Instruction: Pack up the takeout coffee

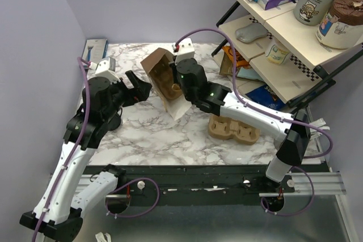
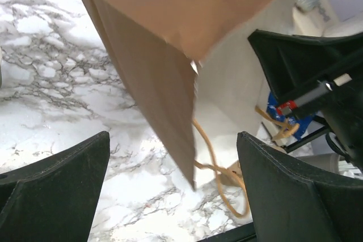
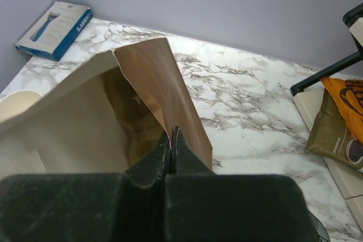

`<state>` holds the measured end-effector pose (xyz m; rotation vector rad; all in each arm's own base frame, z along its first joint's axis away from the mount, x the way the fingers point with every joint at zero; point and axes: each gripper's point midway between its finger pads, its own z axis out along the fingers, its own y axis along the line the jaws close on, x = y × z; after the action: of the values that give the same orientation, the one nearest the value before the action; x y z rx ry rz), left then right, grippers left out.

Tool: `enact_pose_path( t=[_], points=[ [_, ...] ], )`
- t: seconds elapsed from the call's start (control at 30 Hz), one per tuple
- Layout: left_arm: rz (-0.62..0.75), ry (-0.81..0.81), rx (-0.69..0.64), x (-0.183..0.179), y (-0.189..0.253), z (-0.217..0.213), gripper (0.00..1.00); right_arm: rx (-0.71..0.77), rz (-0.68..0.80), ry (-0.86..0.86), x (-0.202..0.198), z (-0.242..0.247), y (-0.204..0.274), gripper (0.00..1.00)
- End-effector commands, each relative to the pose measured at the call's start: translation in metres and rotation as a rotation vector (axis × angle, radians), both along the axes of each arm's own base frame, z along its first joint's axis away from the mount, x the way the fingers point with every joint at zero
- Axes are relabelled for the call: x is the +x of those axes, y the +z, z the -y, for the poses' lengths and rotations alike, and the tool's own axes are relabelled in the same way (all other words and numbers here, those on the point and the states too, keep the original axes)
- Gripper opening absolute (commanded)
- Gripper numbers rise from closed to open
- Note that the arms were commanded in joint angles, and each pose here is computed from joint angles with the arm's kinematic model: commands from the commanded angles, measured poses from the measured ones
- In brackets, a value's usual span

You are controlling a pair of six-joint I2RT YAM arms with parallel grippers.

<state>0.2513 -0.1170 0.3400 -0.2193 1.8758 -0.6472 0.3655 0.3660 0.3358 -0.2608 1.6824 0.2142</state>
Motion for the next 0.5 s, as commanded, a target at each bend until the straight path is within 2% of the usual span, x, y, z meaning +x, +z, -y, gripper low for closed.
enact_pose_path(
  t=[0.0, 0.17, 0.27, 0.4, 0.47],
  points=[
    [-0.058, 0.007, 0.017, 0.009, -0.019, 0.003, 0.99, 0.033, -0.007, -0.101, 0.006, 0.011, -0.013, 0.01],
    [-0.080, 0.024, -0.003, 0.014, -0.024, 0.004, 0.99, 0.009, -0.039, -0.135, 0.009, 0.010, -0.022, 0.01],
    [-0.044, 0.045, -0.013, 0.011, -0.013, -0.001, 0.99, 0.048, 0.009, -0.151, 0.012, 0.014, 0.012, 0.01],
    [-0.006, 0.072, -0.024, 0.005, 0.000, -0.008, 0.99, 0.179, 0.093, -0.154, 0.008, 0.022, 0.065, 0.01],
    [0.001, 0.091, -0.033, 0.002, 0.002, -0.012, 0.99, 0.224, 0.094, -0.159, 0.005, 0.025, 0.073, 0.01]
  ],
)
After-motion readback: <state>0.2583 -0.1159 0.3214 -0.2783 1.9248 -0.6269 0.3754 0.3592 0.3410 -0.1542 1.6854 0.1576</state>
